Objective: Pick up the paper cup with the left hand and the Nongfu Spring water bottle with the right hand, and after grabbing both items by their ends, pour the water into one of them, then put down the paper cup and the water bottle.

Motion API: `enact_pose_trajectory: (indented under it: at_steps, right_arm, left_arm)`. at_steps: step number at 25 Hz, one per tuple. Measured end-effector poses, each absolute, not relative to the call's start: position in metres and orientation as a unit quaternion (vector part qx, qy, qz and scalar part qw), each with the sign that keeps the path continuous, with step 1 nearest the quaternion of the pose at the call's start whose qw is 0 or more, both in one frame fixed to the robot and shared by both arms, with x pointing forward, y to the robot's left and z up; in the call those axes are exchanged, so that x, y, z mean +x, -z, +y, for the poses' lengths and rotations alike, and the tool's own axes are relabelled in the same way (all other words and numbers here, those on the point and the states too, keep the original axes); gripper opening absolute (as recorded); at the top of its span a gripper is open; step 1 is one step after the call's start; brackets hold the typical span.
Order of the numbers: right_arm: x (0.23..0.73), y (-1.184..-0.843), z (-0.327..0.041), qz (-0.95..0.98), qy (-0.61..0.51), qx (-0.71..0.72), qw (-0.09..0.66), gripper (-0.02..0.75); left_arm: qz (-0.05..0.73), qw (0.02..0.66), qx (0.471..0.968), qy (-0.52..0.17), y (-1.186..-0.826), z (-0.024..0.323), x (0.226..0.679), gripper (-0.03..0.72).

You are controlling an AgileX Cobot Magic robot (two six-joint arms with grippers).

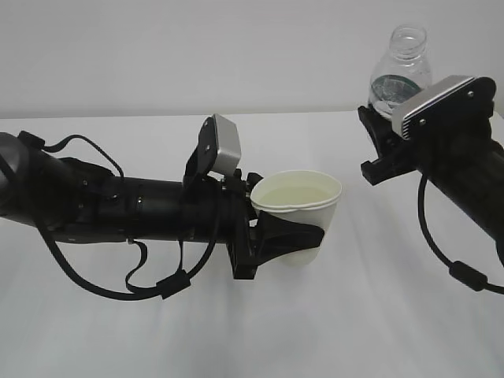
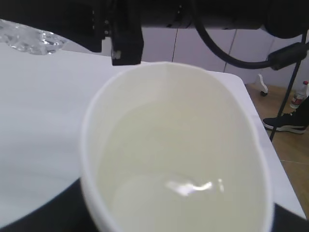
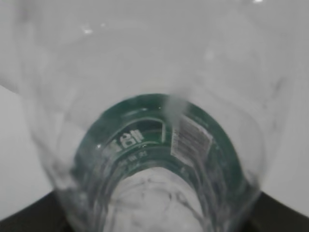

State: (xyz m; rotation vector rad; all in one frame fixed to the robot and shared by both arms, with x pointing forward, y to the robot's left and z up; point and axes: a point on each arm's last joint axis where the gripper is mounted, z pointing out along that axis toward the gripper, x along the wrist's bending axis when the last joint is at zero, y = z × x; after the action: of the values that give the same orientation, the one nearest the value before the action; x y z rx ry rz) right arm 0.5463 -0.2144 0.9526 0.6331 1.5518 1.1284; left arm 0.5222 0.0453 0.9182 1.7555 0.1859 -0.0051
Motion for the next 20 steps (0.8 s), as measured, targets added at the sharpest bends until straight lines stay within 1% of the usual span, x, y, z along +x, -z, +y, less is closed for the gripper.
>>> enact_pose_trajectory:
  at_steps: [12,20]
  right_arm:
    - [0.5474,-0.9512,-0.2231,0.629,-0.463,0.317,0.538,0.419]
    - [0.5473,-0.9511,-0.2236,0.628,-0.463,0.320,0.538,0.419]
  left_arm:
    - [0.101,0.640,0.761,-0.005,-0.9194,0.0455,0.5256,0.388]
    - [0.119,0.632,0.765,-0.027,-0.9176,0.0468,0.5305,0.388]
